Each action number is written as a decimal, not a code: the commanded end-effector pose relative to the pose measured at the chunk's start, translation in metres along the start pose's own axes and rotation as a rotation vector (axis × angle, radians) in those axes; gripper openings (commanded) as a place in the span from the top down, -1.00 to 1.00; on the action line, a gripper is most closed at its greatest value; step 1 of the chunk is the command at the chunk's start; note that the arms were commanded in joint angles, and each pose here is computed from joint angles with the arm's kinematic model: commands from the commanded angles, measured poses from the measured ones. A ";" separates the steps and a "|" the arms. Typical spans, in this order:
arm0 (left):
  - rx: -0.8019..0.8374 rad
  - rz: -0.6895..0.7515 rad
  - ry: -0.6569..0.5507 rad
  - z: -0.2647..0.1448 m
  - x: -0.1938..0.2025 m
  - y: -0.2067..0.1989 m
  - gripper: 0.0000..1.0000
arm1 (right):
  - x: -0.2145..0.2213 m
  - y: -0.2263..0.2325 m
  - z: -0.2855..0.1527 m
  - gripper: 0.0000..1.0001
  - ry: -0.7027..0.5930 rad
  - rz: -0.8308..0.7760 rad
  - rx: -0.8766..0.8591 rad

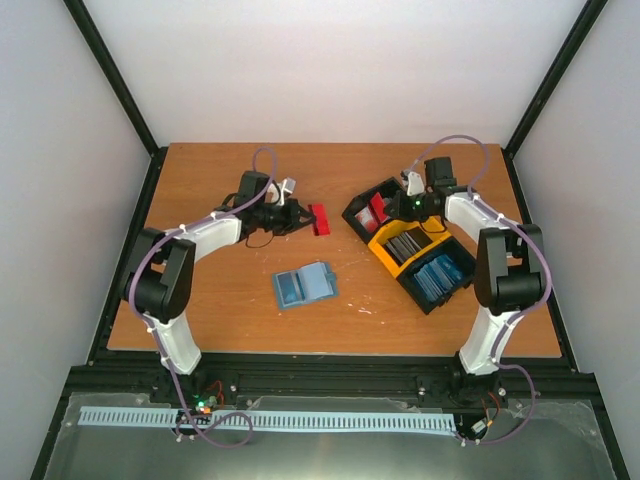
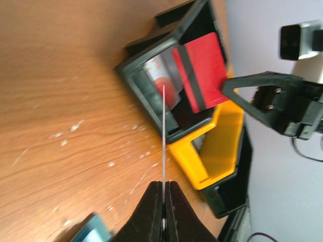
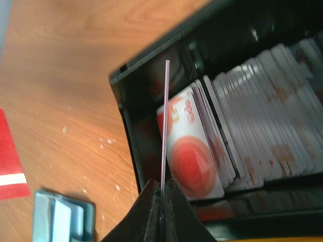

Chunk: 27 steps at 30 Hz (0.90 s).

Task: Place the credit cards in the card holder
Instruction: Place the credit card in the storage box.

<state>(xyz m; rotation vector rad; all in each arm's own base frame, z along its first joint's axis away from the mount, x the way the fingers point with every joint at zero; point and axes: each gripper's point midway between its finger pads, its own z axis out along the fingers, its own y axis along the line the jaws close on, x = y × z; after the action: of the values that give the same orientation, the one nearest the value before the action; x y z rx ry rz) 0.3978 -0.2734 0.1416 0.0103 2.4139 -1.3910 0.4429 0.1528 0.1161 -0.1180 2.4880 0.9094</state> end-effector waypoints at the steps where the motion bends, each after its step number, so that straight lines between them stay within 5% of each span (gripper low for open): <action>1: -0.110 0.053 -0.011 -0.014 0.011 0.017 0.99 | 0.012 -0.001 0.004 0.94 0.099 -0.103 0.066; 11: -0.144 0.073 -0.041 -0.027 0.017 0.018 0.99 | 0.016 -0.002 0.032 0.92 0.176 -0.158 0.160; 17: -0.149 0.076 -0.042 -0.028 0.018 0.019 0.99 | -0.003 -0.022 0.026 0.62 0.121 -0.195 0.332; 27: -0.134 0.089 -0.067 -0.032 0.018 0.015 0.99 | -0.018 0.032 0.002 0.48 0.009 -0.277 0.350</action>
<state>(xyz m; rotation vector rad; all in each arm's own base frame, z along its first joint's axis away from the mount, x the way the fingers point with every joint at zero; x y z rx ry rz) 0.3747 -0.2438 0.1222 -0.0039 2.4789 -1.1735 0.4542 0.1700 0.0926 -0.3547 2.6242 0.3438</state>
